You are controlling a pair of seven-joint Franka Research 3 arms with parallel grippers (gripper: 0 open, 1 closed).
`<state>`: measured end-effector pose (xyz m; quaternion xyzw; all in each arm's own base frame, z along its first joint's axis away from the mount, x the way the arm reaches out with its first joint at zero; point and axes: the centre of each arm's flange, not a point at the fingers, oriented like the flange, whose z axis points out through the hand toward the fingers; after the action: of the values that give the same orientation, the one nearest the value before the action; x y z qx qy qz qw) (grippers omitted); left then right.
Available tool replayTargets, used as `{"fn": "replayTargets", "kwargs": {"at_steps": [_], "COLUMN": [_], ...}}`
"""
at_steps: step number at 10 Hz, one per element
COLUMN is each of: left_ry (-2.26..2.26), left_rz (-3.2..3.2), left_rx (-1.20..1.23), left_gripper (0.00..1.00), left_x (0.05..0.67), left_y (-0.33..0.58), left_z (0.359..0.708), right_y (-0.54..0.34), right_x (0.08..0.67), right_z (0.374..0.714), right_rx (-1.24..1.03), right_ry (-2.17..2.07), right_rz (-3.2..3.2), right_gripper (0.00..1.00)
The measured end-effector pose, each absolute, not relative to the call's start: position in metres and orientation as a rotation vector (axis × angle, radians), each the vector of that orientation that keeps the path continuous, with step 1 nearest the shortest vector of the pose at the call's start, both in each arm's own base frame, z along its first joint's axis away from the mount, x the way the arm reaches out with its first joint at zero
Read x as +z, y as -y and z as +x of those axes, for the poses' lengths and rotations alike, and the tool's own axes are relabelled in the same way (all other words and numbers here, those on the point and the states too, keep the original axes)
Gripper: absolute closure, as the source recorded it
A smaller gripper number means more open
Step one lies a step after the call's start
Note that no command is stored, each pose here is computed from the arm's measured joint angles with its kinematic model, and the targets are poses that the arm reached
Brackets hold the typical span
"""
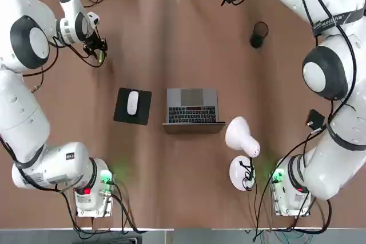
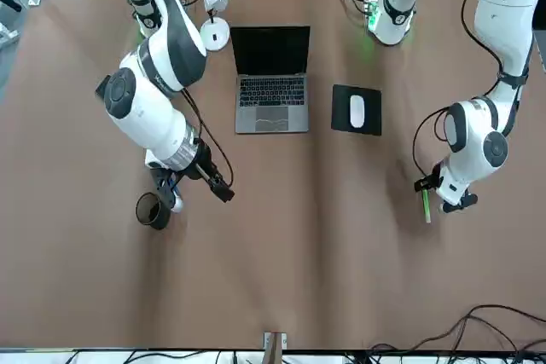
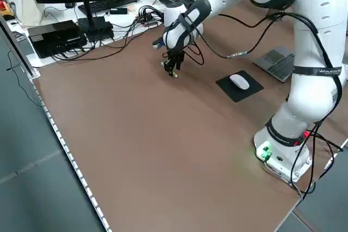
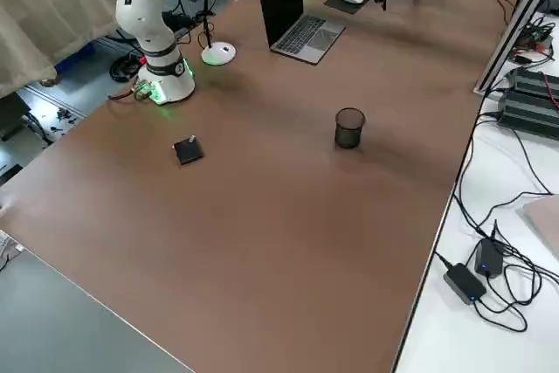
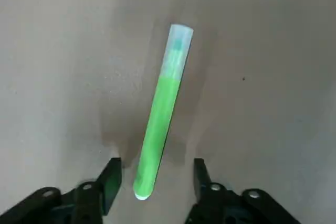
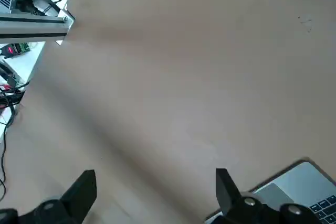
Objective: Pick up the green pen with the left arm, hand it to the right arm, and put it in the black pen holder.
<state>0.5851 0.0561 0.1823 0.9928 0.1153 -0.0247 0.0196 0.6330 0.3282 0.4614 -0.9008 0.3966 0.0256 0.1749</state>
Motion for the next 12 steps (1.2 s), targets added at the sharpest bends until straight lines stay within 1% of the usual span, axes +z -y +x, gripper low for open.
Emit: {"fn": "replayTargets", "kwargs": {"at_steps": [2,3,4,5,7,8,12], "left_ry": [-0.358,-0.359,-0.367,-0.356,-0.281,-0.235,0.043], "left_rz": [3.08,3.084,3.086,3.092,3.119,3.131,3.108], "left_rx": [-0.078,-0.072,-0.067,-0.062,-0.023,0.02,0.238], "left_gripper": [0.41,0.52,0.7,0.82,0.82,0.82,0.82], "left_x": [0.177,0.175,0.177,0.178,0.184,0.197,0.278], "left_y": [-0.056,-0.058,-0.062,-0.061,-0.053,-0.049,0.02], "left_z": [0.585,0.585,0.585,0.585,0.591,0.596,0.619], "right_y": [-0.328,-0.328,-0.329,-0.328,-0.327,-0.326,-0.324], "right_x": [0.461,0.461,0.461,0.461,0.461,0.461,0.461], "right_z": [0.633,0.633,0.633,0.633,0.633,0.634,0.635], "right_rx": [0.074,0.075,0.076,0.077,0.077,0.075,0.075], "right_ry": [-1.127,-1.133,-1.137,-1.139,-1.146,-1.15,-1.164], "right_rz": [-2.552,-2.549,-2.548,-2.547,-2.544,-2.543,-2.536], "right_gripper": [0.0,0.0,0.0,0.0,0.0,0.0,0.0]}}
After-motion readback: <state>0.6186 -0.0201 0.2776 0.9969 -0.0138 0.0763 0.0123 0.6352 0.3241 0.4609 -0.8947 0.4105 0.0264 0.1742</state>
